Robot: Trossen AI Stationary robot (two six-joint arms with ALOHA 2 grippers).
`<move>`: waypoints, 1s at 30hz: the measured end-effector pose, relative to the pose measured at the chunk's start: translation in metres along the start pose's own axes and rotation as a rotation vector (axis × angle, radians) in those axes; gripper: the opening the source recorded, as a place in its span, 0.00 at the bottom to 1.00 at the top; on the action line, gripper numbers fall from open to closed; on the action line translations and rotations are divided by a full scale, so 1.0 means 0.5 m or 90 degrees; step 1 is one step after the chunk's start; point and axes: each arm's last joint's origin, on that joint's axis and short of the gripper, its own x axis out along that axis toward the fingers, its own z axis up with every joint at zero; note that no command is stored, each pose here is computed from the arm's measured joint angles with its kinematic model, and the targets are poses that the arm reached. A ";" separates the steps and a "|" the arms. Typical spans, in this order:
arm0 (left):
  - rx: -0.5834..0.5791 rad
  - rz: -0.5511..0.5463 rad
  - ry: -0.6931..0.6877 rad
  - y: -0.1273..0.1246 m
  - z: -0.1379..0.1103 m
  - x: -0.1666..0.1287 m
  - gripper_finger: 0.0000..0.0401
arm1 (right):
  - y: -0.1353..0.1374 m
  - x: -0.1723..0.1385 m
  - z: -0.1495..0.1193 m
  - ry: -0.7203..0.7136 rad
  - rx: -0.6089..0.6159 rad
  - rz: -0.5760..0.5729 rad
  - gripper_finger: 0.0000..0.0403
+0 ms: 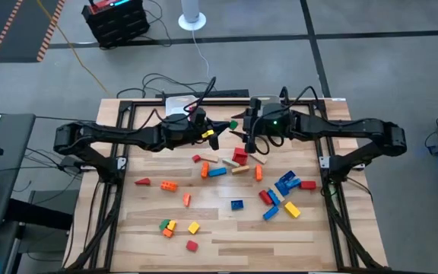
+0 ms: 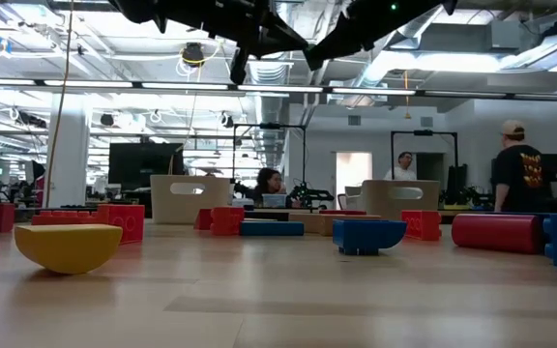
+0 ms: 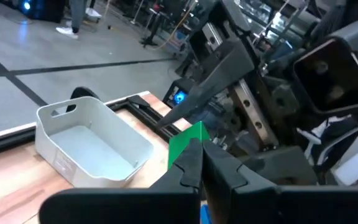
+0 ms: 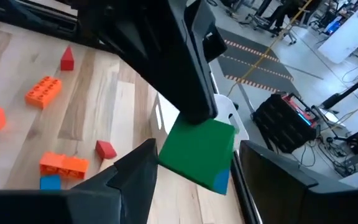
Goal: Sort blocks by size
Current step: Put the green triangle wooden block into the gray bin
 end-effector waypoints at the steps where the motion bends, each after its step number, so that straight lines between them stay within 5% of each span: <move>1: -0.002 0.000 0.002 0.001 -0.002 0.001 0.00 | -0.001 0.000 0.001 -0.002 0.001 -0.001 0.63; 11: -0.008 -0.015 0.003 -0.001 -0.009 0.008 0.00 | -0.008 0.001 -0.013 0.032 0.011 0.000 0.40; 20: -0.059 0.006 0.029 0.008 -0.013 0.007 0.02 | -0.014 -0.004 -0.040 0.126 0.007 -0.027 0.40; 30: -0.052 0.057 0.118 0.021 -0.012 -0.021 0.38 | -0.115 -0.034 -0.159 0.376 0.229 -0.109 0.42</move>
